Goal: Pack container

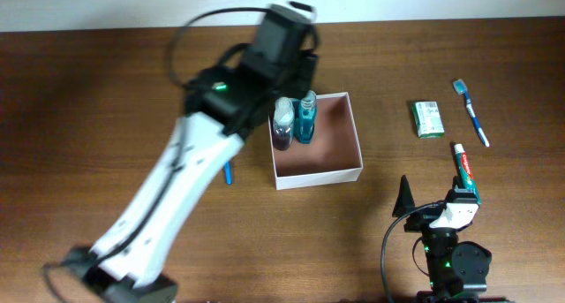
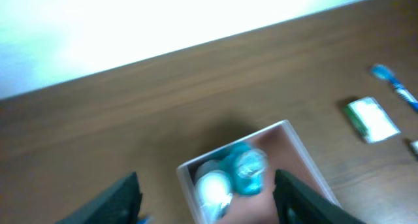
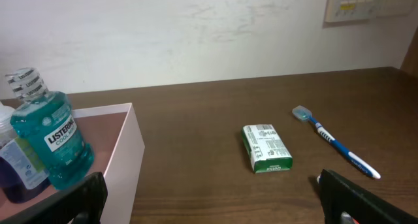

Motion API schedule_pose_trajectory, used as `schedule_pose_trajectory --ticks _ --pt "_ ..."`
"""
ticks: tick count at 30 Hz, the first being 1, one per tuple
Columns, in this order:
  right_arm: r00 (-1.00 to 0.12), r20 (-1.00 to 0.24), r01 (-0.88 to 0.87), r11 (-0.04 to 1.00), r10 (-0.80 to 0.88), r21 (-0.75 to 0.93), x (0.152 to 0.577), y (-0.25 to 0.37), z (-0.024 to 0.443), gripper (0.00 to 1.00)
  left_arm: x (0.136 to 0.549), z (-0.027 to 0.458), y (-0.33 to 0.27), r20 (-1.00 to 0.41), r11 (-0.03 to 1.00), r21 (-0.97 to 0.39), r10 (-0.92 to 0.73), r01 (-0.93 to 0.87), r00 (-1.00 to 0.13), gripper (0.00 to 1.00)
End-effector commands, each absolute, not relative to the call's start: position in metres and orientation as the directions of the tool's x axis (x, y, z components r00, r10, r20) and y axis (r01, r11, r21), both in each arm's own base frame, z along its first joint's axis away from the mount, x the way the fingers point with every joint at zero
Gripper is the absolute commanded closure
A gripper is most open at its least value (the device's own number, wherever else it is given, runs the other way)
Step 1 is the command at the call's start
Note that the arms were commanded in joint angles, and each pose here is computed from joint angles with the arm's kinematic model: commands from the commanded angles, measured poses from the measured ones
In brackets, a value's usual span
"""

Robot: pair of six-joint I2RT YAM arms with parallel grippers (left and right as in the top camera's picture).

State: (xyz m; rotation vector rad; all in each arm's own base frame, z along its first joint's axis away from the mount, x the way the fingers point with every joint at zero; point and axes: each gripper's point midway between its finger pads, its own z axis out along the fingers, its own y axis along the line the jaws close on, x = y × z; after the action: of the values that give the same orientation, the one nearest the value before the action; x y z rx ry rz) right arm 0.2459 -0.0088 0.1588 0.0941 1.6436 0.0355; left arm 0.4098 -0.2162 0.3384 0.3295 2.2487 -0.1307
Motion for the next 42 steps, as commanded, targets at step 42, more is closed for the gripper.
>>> schedule_pose_trajectory --ticks 42 --pt "-0.073 -0.993 -0.062 0.993 0.094 0.099 0.246 0.009 0.158 0.02 0.330 0.237 0.072 -0.387 0.806 0.116 -0.501 -0.580 -0.774 0.01"
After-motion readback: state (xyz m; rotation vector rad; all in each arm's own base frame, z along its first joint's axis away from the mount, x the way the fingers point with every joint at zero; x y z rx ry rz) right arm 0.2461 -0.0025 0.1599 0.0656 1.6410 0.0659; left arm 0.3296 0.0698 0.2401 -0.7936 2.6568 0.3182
